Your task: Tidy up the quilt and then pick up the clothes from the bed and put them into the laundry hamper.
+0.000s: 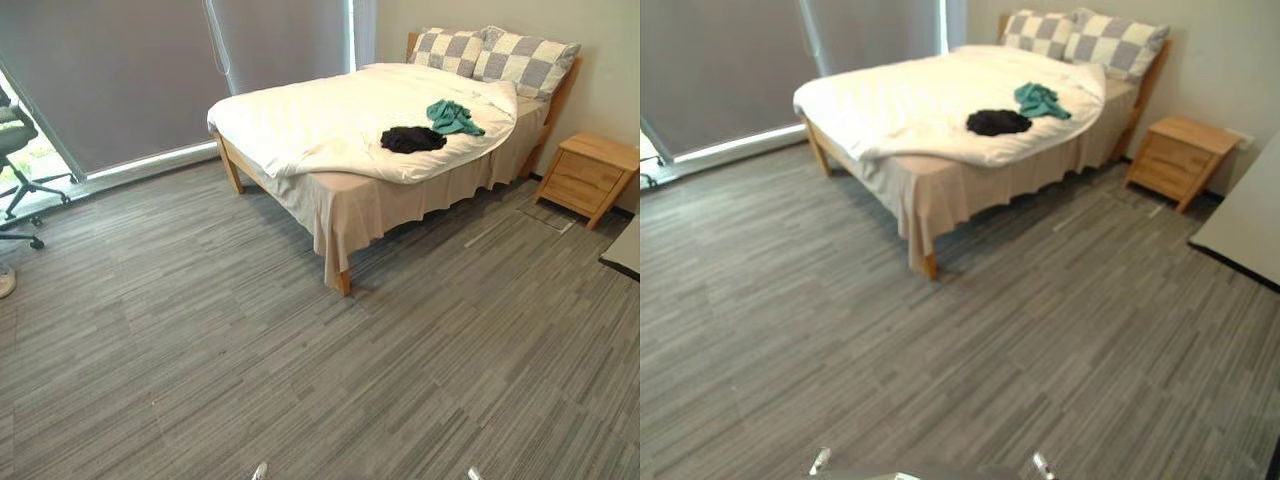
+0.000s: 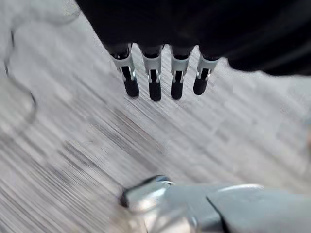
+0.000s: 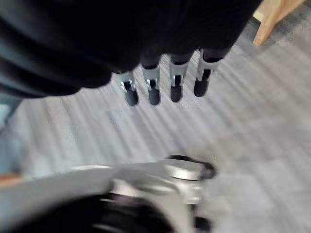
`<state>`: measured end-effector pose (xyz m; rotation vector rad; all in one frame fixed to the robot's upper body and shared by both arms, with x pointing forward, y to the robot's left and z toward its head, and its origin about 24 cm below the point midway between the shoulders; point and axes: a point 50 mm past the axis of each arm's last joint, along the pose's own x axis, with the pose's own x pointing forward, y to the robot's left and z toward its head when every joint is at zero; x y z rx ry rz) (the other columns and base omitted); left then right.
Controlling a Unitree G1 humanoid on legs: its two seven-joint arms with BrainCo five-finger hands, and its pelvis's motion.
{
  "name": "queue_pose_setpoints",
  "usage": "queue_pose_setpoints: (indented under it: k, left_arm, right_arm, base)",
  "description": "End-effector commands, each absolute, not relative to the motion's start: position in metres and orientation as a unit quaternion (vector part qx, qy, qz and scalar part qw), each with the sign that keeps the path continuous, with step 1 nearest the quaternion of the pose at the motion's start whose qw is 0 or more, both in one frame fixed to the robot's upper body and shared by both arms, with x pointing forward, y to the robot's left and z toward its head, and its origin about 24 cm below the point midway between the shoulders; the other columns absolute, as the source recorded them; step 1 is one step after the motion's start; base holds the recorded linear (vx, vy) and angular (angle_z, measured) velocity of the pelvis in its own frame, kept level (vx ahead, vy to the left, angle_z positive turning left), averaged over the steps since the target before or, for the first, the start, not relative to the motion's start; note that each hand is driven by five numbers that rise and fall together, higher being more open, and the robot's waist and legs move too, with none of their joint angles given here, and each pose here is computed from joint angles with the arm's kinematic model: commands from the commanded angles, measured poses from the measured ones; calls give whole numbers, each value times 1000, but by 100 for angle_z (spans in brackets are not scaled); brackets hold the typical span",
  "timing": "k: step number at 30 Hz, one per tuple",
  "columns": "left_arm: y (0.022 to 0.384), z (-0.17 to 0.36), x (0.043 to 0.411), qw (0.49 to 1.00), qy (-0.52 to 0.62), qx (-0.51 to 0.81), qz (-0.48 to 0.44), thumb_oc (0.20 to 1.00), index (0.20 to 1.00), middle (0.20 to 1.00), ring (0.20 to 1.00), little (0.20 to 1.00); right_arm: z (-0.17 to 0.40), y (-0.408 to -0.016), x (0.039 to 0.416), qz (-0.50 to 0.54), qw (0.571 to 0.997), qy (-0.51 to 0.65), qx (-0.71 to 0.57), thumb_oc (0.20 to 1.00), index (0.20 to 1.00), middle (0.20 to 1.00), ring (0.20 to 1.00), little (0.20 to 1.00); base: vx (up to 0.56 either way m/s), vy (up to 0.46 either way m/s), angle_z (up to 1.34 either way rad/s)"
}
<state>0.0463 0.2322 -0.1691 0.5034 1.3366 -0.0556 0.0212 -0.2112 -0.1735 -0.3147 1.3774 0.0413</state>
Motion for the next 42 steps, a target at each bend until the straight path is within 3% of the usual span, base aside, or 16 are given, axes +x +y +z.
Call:
queue_pose_setpoints:
  k: [1,14,24,30,35,42]
  left_arm:
    - [221,-166,87,775,557,291,-63,1000,1000,1000,1000,1000]
    - [219,-159,114,787,525,314,-79,1000,1000,1000,1000,1000]
    - [212,-157,125,792,499,336,-99,1000,1000,1000,1000,1000]
    - [218,-147,148,824,471,311,-42,1000,1000,1000,1000,1000]
    - [218,-152,131,821,488,294,-37,1000,1000,1000,1000,1000]
    - [229,-158,108,792,527,304,-46,1000,1000,1000,1000,1000]
  right_arm:
    - [-165,-217,90,28,802,565,-191,1000,1000,1000,1000,1000]
    - [-158,-227,109,-43,823,546,-148,1000,1000,1000,1000,1000]
    - [-163,-248,65,-44,776,602,-186,1000,1000,1000,1000,1000]
    - [-153,-261,95,-44,792,564,-229,1000,1000,1000,1000,1000]
    - [-145,-255,126,-16,817,517,-255,1000,1000,1000,1000,1000]
    - [-153,-235,119,23,816,520,-251,1000,1000,1000,1000,1000]
  base:
    - [14,18,67]
    - [83,48,-15]
    - [588,-225,18]
    - [398,-292,-30]
    - [614,13,-50]
    - [491,14,-29]
